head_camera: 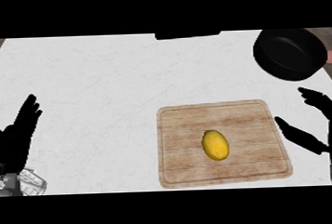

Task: Pick the lemon from the cutting board and place it in the pot

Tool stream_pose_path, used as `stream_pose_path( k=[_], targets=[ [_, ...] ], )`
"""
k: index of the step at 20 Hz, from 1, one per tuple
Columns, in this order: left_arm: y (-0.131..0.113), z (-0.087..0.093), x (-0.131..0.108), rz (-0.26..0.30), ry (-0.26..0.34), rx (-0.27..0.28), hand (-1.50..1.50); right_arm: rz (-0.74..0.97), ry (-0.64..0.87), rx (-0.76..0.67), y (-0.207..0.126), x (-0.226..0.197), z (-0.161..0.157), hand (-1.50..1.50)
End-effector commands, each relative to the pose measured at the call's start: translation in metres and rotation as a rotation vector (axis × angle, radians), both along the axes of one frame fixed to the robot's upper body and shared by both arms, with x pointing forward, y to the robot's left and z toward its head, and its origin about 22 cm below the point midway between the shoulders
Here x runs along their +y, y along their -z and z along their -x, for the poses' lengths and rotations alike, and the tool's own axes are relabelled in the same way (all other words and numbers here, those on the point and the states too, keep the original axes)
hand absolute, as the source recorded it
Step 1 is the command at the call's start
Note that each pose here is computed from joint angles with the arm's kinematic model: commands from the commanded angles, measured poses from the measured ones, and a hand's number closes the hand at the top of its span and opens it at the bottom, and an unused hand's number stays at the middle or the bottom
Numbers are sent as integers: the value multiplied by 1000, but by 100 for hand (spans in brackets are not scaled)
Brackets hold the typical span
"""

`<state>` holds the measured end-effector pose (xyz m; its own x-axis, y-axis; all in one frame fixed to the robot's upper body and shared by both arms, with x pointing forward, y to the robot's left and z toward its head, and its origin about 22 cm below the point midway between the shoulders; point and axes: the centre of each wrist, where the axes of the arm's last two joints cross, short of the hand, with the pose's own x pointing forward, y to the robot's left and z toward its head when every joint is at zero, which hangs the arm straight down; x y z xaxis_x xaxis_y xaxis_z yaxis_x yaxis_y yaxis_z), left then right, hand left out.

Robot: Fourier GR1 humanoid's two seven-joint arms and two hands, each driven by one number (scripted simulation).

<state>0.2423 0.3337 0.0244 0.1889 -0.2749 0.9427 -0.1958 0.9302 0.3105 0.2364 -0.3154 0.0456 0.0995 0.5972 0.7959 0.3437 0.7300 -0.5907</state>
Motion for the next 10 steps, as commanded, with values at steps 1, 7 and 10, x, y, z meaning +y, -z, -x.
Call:
stream_pose_path(
  k=[1,7,10],
  targets=[
    [6,21,14,-67,-34,43,0,116,94,-100,14,15,61,-150],
    [7,9,-6,-75,10,17,0,139,53,32,-28,56,104,-150],
    [2,4,-2,-65,48,25,0,173,28,149,-41,68,102,-150]
  ],
)
